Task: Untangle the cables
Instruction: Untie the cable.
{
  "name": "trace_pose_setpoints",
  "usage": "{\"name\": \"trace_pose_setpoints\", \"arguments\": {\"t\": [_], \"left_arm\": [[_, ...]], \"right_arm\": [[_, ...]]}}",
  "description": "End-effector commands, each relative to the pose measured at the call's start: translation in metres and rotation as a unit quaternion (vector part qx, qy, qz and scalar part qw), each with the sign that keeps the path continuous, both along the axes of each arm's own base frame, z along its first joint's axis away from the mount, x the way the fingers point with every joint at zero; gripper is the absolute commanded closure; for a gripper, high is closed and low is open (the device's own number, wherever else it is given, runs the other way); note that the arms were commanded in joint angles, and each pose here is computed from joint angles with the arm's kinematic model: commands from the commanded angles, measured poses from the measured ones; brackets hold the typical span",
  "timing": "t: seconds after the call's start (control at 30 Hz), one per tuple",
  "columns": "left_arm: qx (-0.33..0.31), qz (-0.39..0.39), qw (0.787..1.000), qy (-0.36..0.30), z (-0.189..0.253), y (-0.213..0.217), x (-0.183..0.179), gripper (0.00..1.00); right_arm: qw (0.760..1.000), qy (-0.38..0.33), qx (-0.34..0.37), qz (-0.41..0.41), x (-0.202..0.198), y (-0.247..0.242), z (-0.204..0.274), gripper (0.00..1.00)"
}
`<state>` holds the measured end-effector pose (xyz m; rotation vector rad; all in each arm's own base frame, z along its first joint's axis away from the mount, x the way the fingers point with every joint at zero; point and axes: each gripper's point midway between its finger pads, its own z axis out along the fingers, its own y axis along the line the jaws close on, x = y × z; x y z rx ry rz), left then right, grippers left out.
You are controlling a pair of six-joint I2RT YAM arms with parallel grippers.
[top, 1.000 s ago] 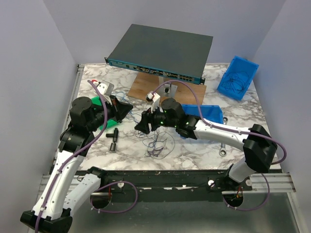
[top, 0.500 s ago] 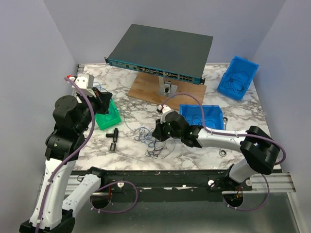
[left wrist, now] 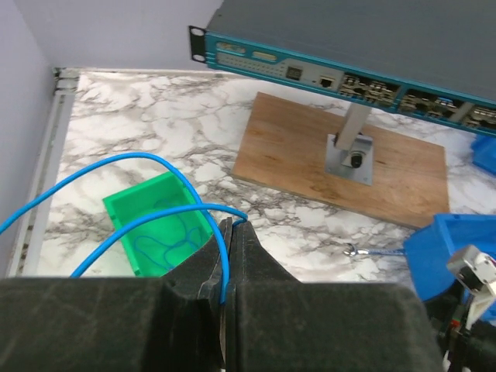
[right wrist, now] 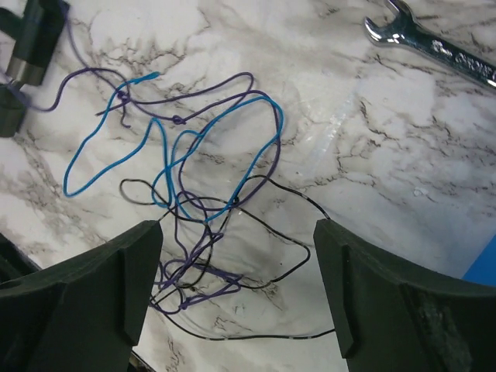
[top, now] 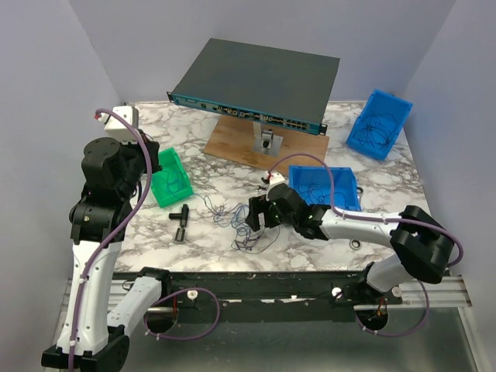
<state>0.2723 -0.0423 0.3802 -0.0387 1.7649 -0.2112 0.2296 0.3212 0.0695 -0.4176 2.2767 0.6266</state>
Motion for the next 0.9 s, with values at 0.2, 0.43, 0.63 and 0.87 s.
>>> {"name": "trace_pose_setpoints", "arguments": {"t": [0.2, 0.43, 0.63, 0.87], "left_arm": [[-0.043, -0.094, 0.994, -0.031, 0.033, -0.034, -0.014, 1.00], [-0.042, -0.093, 0.994, -0.033, 0.039, -0.034, -0.014, 1.00], [-0.040, -0.090, 0.995, -0.036, 0.048, -0.033, -0.010, 1.00], [0.017, 0.039, 0.998, -0.038, 0.066, 0.020, 0.006, 1.00]], "right_arm": [[0.980, -0.100, 0.063, 0.160, 0.011, 0.071, 0.084, 0.00], [0.971, -0.081, 0.065, 0.215, 0.018, 0.119, 0.063, 0.03], [0.965, -0.045, 0.043, 0.254, 0.002, 0.144, 0.016, 0.12], [0.994, -0.040, -0.035, 0.091, 0.031, 0.089, -0.023, 0.97]]}}
